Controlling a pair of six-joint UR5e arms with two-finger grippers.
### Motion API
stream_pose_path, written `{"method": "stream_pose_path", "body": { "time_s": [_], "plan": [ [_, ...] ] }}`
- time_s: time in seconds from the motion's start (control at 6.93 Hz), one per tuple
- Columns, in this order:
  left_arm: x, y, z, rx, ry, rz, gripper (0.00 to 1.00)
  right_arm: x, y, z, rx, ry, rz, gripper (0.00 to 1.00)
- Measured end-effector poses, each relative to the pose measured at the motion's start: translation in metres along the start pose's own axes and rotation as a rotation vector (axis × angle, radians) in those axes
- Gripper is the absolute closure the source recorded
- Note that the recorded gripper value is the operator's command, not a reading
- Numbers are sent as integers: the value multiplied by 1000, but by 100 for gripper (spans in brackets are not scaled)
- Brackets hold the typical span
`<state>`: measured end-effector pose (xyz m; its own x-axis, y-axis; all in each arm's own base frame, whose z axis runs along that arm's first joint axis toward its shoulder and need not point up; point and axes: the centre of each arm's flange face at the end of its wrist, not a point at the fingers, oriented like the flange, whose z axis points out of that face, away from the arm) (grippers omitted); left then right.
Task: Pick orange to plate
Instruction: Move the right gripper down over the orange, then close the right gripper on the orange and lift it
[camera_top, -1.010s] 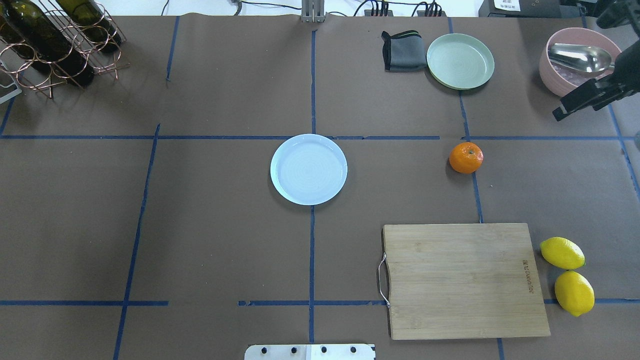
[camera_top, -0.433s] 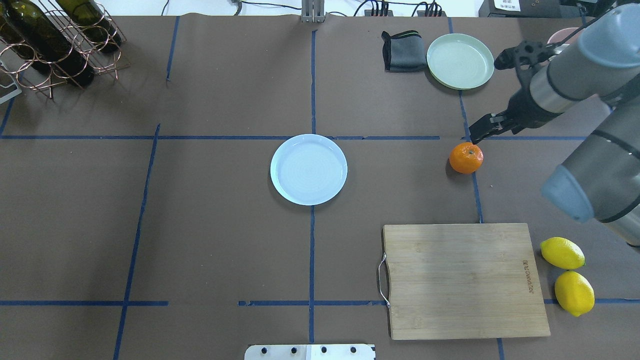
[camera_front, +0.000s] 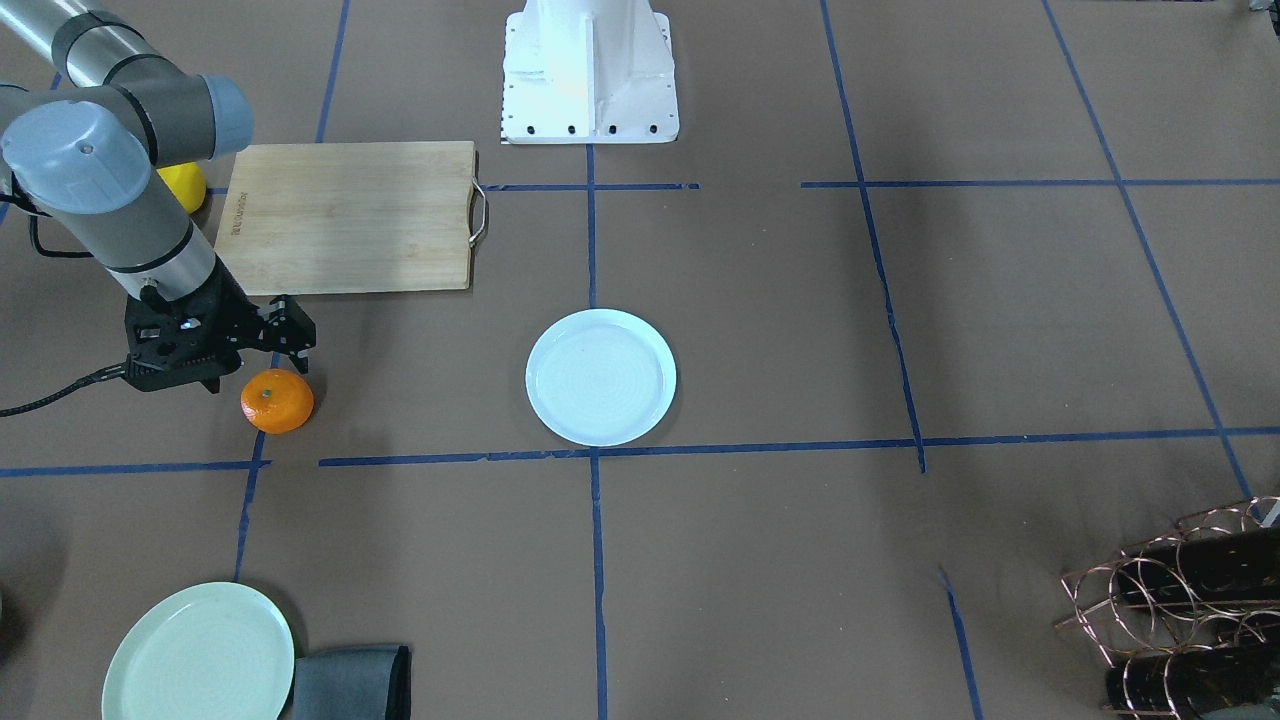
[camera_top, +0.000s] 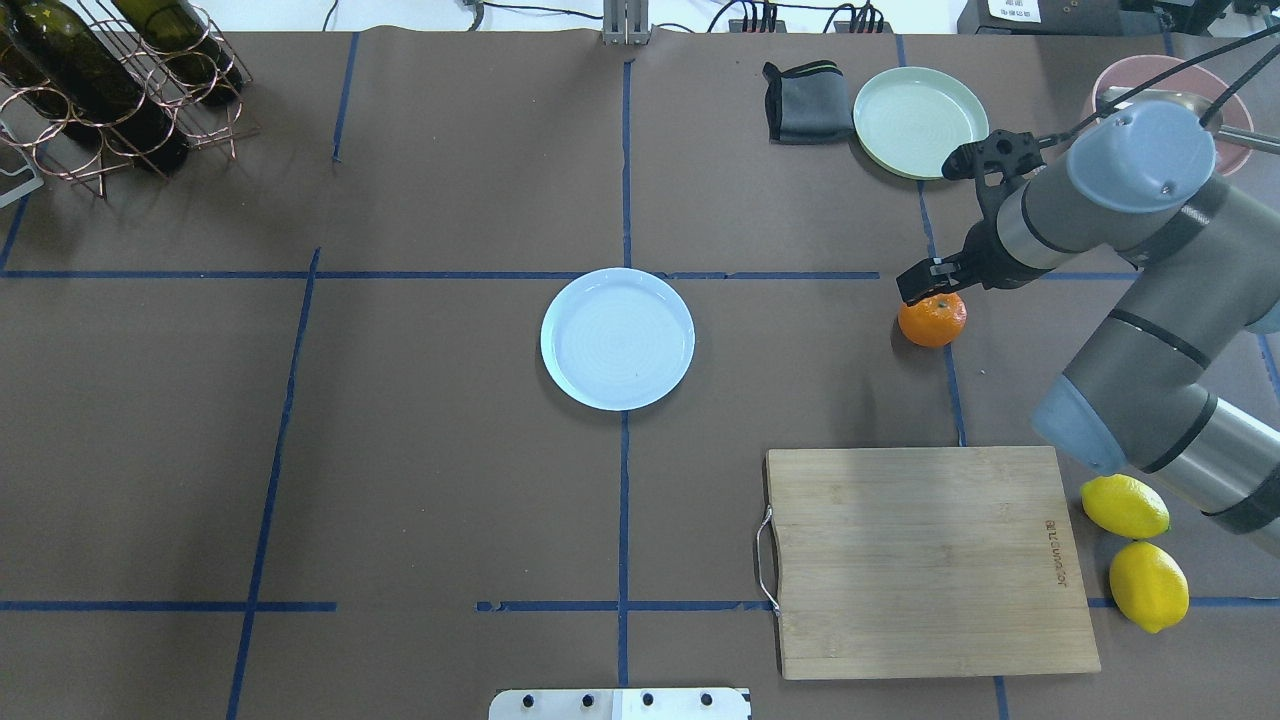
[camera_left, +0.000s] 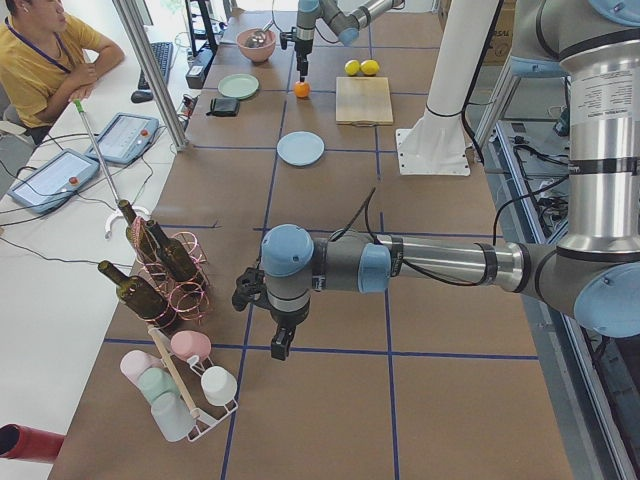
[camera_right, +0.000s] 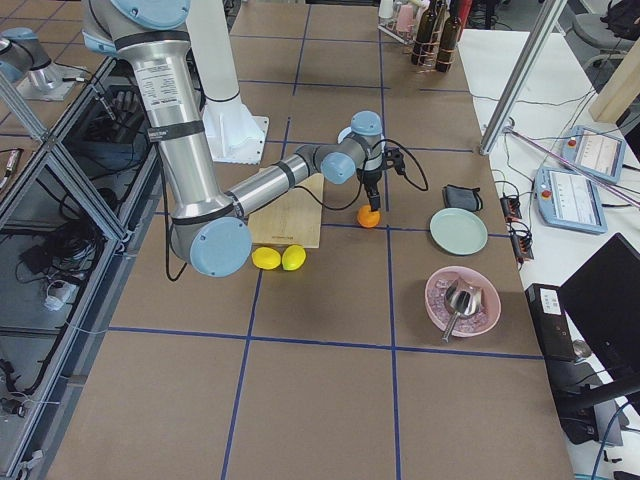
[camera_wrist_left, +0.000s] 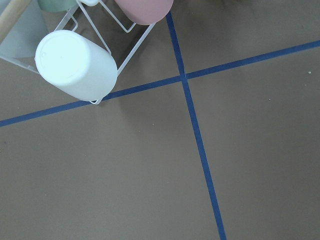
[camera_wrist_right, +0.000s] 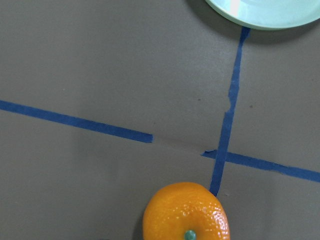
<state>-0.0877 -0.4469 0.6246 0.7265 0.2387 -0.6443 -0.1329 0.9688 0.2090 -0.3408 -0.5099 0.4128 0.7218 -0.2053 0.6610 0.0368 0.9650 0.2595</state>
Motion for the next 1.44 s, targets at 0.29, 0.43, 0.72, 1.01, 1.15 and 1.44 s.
{"method": "stream_pose_path", "body": {
  "time_s": [0.29, 0.43, 0.72, 1.01, 1.15, 1.44],
  "plan": [
    [0, 0, 0, 0, 0, 1, 0, -4, 11, 29, -14, 48, -14, 0],
    [0, 0, 0, 1, 0, 0, 0, -8, 15, 38, -21, 61, -22, 0],
    [-1, 1, 0, 0, 0, -1, 0, -9, 22, 55, -39, 84, -32, 1],
    [-1, 1, 1, -2, 1, -1, 0, -12, 21, 66, -40, 106, -40, 62],
    [-2, 1, 2, -2, 1, -2, 0, -18, 16, 65, -33, 103, -41, 91],
    [-2, 2, 2, -3, 1, -3, 0, -37, 1, 56, -8, 81, -41, 100]
  ]
}}
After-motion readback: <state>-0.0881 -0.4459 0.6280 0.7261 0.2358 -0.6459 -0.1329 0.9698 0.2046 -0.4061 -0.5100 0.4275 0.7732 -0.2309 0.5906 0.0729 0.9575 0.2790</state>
